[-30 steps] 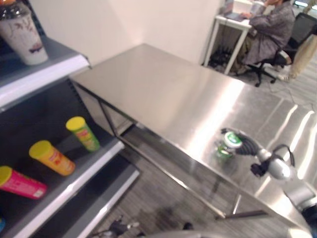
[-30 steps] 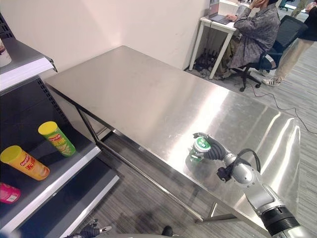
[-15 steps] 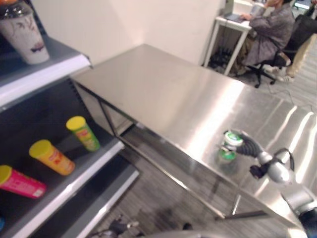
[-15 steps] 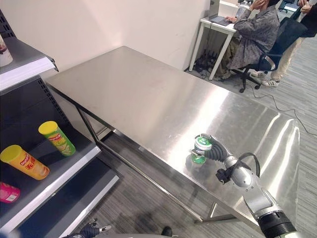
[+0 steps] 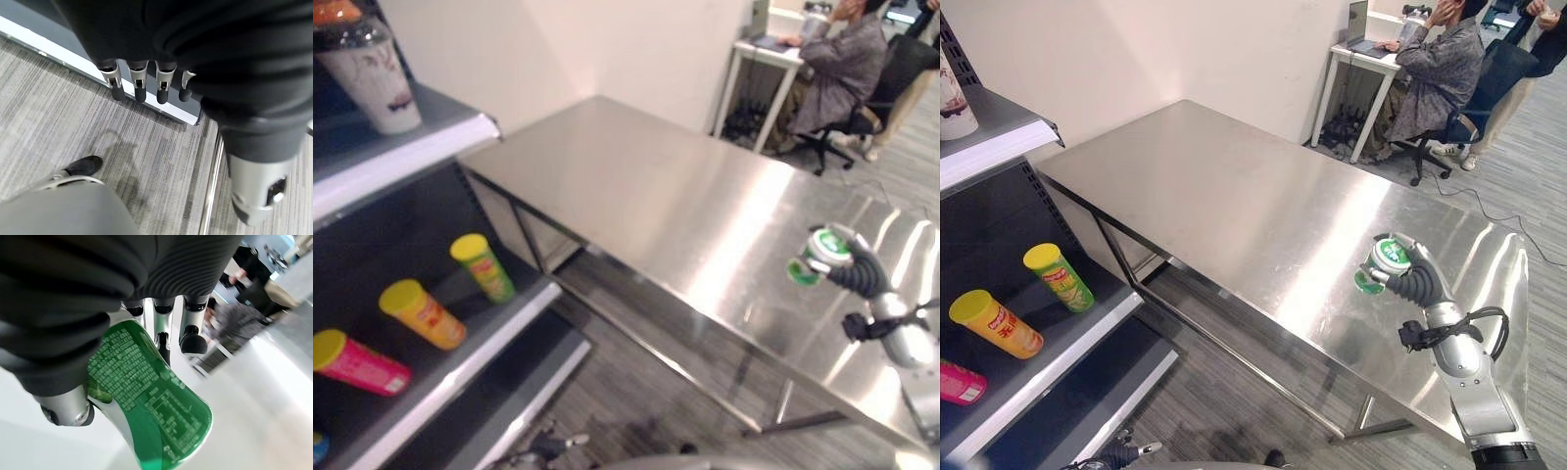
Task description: Put the goods on the table back onto the shelves and tidy them up.
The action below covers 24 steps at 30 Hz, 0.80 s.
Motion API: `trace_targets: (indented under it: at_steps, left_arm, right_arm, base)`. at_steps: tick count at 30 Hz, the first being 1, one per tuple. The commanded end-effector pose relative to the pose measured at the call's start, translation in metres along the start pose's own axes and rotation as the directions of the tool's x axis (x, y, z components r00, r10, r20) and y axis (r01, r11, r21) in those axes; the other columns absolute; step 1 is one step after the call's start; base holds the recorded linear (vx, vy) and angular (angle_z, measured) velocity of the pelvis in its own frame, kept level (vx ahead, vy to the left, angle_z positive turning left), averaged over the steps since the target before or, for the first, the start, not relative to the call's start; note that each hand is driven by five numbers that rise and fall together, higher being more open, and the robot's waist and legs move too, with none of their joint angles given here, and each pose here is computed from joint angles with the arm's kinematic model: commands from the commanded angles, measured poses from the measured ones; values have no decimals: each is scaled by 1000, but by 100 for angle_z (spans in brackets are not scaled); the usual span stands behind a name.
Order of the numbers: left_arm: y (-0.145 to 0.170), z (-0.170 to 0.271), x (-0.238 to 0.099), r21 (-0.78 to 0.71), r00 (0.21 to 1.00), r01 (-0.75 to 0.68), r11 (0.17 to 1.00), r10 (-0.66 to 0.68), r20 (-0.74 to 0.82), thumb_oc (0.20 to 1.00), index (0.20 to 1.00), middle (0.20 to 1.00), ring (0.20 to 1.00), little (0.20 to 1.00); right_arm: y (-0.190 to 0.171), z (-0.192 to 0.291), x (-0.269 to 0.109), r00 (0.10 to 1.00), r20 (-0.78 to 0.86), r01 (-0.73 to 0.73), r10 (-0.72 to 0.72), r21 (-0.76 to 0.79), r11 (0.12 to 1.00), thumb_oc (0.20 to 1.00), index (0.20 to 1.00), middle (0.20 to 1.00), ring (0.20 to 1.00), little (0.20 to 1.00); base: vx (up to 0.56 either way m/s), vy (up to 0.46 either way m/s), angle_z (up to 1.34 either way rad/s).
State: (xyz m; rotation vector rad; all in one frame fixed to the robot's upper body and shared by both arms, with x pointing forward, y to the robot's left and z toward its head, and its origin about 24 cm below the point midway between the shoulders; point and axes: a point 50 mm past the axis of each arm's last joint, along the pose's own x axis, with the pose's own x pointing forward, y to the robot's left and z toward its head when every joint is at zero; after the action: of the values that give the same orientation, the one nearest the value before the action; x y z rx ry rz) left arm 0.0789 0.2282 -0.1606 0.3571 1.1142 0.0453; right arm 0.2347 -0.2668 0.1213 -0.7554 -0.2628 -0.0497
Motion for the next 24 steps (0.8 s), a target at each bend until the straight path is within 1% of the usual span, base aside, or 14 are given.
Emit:
trace_targets:
  at_steps: [1,3,4,5,6,9,11,16,17,19,20,22,23,24]
  left_arm:
    - [5,8,3,74,1000,5,997,-8,29,1000,1000,1000,1000,1000]
    - [8,8,3,74,999,0,997,-2,32,1000,1000,1000,1000,1000]
    - [13,14,5,79,999,-14,997,10,47,1000,1000,1000,1000,1000]
    - [13,14,5,79,999,-15,997,11,48,1000,1000,1000,1000,1000]
    - [19,16,5,76,998,-30,997,26,56,1000,1000,1000,1000,1000]
    - [27,15,5,60,997,-52,997,49,55,1000,1000,1000,1000,1000]
    - [29,13,5,44,997,-59,997,57,49,1000,1000,1000,1000,1000]
    - [31,10,4,16,997,-70,997,69,37,1000,1000,1000,1000,1000]
    - [32,5,3,-22,997,-81,996,82,16,1000,1000,1000,1000,1000]
    - [35,5,3,-102,994,-109,989,111,17,1000,1000,1000,1000,1000]
    - [35,5,3,-103,994,-109,989,111,17,1000,1000,1000,1000,1000]
    - [31,9,3,-139,992,-112,984,118,35,1000,1000,1000,1000,1000]
    - [21,13,3,-150,992,-107,983,115,46,1000,1000,1000,1000,1000]
    - [17,13,3,-138,993,-96,986,104,49,1000,1000,1000,1000,1000]
  right_arm:
    - [-14,40,20,966,213,122,-144,115,986,200,200,200,200,200]
    - [-14,46,22,959,240,118,-150,143,983,200,200,200,200,200]
    - [-12,63,22,934,320,89,-161,227,970,200,200,200,200,200]
    - [-12,64,23,934,320,89,-161,228,970,200,200,200,200,200]
    - [-11,75,18,914,376,45,-154,283,958,200,200,200,200,200]
    - [-4,84,10,902,419,-58,-104,356,933,200,200,200,200,200]
    - [1,84,6,903,424,-103,-67,364,926,200,200,200,200,200]
    - [6,82,4,909,416,-132,-36,366,921,200,200,200,200,200]
    - [12,84,4,904,427,-176,-6,387,905,200,200,200,200,200]
    - [20,97,8,865,500,-270,42,393,879,200,200,200,200,200]
    - [20,97,8,865,500,-270,42,393,879,200,200,200,200,200]
    - [23,110,11,827,559,-324,54,396,859,200,200,200,200,200]
    - [26,119,15,795,602,-356,65,377,855,200,200,200,200,200]
    - [28,121,17,787,612,-370,75,372,851,200,200,200,200,200]
  base:
    - [-205,36,-12]
    - [-197,3,-33]
    - [-192,-17,-32]
    - [-297,-33,-6]
    - [-199,-45,-1]
    - [-214,-97,39]
    - [-139,-135,36]
    - [-81,-148,20]
    - [-221,-453,24]
    - [-273,-550,59]
    - [-227,-434,80]
    - [-336,-439,64]
    - [-428,-386,47]
    - [-467,-337,74]
